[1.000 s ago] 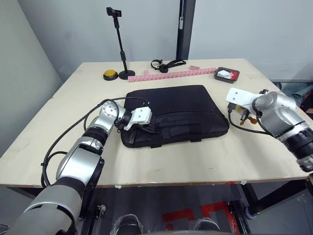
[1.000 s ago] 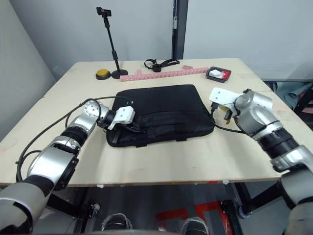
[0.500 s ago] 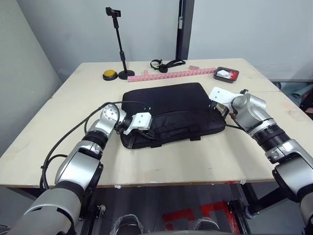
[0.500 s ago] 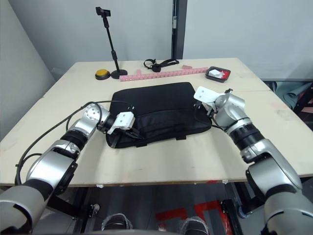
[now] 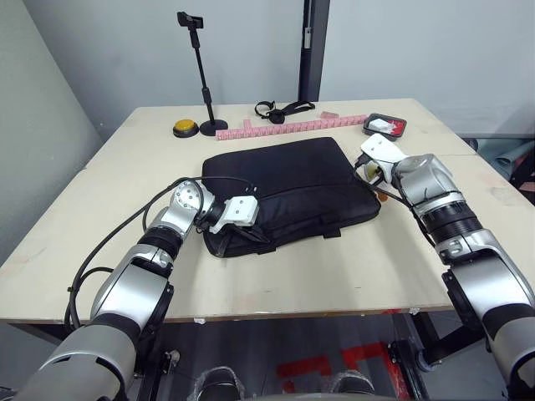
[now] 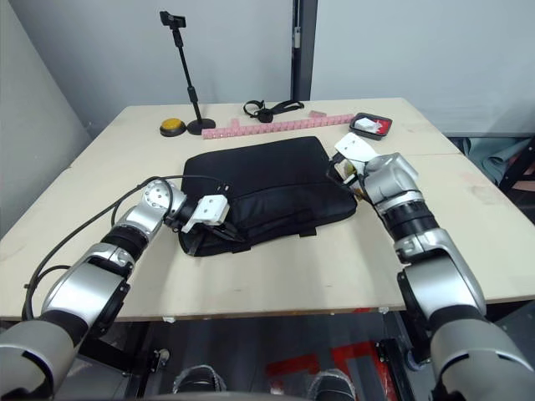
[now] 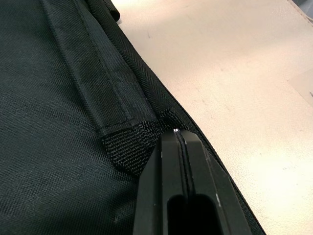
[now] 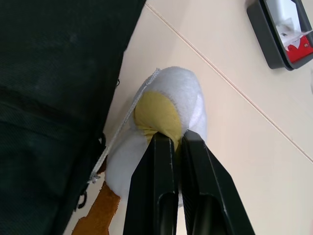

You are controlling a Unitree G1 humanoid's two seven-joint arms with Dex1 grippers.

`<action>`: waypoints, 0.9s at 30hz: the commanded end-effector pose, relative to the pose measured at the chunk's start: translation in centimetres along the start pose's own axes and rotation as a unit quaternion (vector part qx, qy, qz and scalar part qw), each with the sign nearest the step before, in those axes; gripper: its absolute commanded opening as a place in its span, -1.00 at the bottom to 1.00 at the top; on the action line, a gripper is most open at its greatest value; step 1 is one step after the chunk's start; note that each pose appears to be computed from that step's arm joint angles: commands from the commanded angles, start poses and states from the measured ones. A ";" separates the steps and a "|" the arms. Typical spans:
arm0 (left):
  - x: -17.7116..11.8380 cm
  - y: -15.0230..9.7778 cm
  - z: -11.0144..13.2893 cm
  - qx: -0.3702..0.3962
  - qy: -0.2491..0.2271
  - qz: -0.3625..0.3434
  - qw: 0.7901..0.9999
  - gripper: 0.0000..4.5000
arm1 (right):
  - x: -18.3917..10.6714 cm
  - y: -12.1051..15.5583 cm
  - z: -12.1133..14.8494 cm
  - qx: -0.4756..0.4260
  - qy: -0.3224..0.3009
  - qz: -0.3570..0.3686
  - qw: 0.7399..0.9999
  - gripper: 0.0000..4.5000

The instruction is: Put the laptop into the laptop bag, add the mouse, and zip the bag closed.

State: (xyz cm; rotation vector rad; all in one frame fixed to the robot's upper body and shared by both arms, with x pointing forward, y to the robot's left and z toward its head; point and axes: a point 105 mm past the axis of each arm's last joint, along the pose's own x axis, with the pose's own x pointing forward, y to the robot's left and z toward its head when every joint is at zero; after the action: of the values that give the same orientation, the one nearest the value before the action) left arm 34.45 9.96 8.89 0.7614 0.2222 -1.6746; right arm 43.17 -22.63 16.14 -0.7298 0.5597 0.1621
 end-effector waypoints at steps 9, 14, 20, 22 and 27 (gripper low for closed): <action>-0.4 -1.2 0.1 -0.075 -0.022 -0.030 0.997 -1.00 | -3.1 -5.1 -3.7 -0.018 0.021 -0.036 0.999 -0.97; -0.4 -1.4 0.6 -0.066 -0.029 -0.037 0.997 -1.00 | -2.9 -4.7 -3.5 -0.019 0.015 -0.024 0.999 -0.97; -1.3 1.3 5.2 -0.085 -0.143 0.004 0.986 -1.00 | -2.5 -3.7 -2.8 -0.023 0.004 -0.010 1.000 -0.97; -1.8 1.7 6.4 -0.095 -0.173 0.010 0.980 -1.00 | -2.4 -3.6 -2.7 -0.024 0.003 -0.009 1.000 -0.97; -2.1 2.3 7.3 -0.109 -0.195 0.022 0.975 -1.00 | -2.4 -3.4 -2.6 -0.024 0.001 -0.005 1.000 -0.97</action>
State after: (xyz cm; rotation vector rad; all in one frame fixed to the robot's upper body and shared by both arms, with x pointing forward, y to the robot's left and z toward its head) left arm 34.06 7.34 14.84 0.2704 0.1618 -1.6752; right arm 40.80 -27.21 15.87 -0.7694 0.6203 0.1724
